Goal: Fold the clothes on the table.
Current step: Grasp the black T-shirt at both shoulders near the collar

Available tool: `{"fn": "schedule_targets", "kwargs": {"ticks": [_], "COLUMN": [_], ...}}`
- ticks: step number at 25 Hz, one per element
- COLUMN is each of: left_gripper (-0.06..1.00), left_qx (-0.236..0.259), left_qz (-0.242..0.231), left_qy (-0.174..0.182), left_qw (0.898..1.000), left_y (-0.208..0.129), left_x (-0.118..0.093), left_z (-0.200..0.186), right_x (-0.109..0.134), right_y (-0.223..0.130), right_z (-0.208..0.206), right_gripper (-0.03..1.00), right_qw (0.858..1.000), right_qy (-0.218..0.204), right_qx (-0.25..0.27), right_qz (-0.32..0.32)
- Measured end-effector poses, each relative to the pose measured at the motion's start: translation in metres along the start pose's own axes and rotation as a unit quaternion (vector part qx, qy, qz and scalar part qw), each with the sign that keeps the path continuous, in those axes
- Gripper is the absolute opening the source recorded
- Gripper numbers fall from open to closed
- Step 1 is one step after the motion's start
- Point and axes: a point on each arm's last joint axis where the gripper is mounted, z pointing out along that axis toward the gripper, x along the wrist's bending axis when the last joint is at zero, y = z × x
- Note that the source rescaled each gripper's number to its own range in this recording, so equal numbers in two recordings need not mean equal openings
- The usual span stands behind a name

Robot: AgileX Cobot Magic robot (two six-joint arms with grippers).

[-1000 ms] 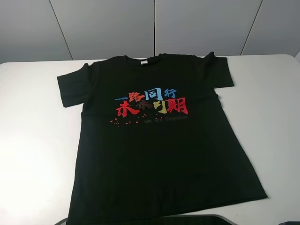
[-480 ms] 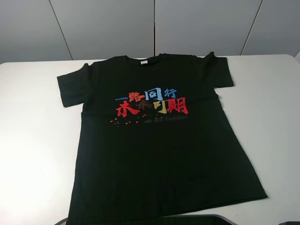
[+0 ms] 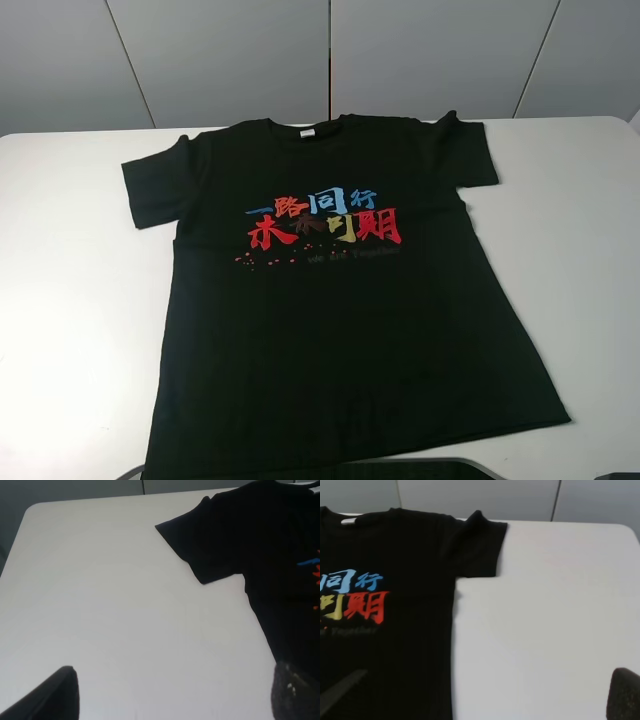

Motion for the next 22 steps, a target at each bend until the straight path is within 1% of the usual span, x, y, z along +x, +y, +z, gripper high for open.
{"fn": "schedule_targets", "kwargs": {"ticks": [3,6,8,9,11,13,15,17,19,20,22], "left_gripper": [0.99,0.99,0.99,0.99,0.99,0.99,0.99,0.99,0.99,0.99,0.99], "left_qx": [0.013,0.037,0.055,0.072,0.101,0.133,0.151,0.172,0.190,0.200,0.220], "left_qz": [0.023,0.059,0.078,0.090,0.113,0.132,0.149,0.172,0.196,0.212,0.247], "left_qy": [-0.009,-0.023,-0.041,-0.052,-0.084,-0.120,-0.154,-0.175,-0.185,-0.194,-0.214], "left_qw": [1.000,0.997,0.995,0.992,0.985,0.975,0.965,0.954,0.944,0.937,0.919], "left_y": [0.025,0.056,0.078,0.087,0.104,0.119,0.133,0.142,0.146,0.146,0.141], "left_x": [-0.001,-0.003,-0.006,-0.007,-0.012,-0.018,-0.023,-0.025,-0.027,-0.030,-0.038], "left_z": [0.005,0.017,0.028,0.038,0.058,0.085,0.109,0.139,0.165,0.178,0.202], "right_x": [-0.002,-0.006,-0.009,-0.010,-0.010,-0.010,-0.009,-0.010,-0.010,-0.009,-0.002], "right_y": [0.018,0.041,0.056,0.063,0.077,0.092,0.106,0.120,0.130,0.134,0.137], "right_z": [0.006,0.020,0.036,0.043,0.062,0.081,0.104,0.125,0.152,0.163,0.189], "right_gripper": [1.00,1.00,1.00,1.00,1.00,1.00,1.00,1.00,1.00,1.00,1.00], "right_qw": [1.000,0.998,0.997,0.996,0.992,0.987,0.980,0.974,0.964,0.959,0.944], "right_qy": [0.003,0.004,0.009,0.012,0.035,0.064,0.094,0.117,0.140,0.152,0.181], "right_qx": [0.029,0.054,0.076,0.084,0.113,0.137,0.162,0.179,0.205,0.212,0.238], "right_qz": [0.002,-0.010,-0.025,-0.031,-0.042,-0.052,-0.064,-0.078,-0.097,-0.108,-0.141]}}
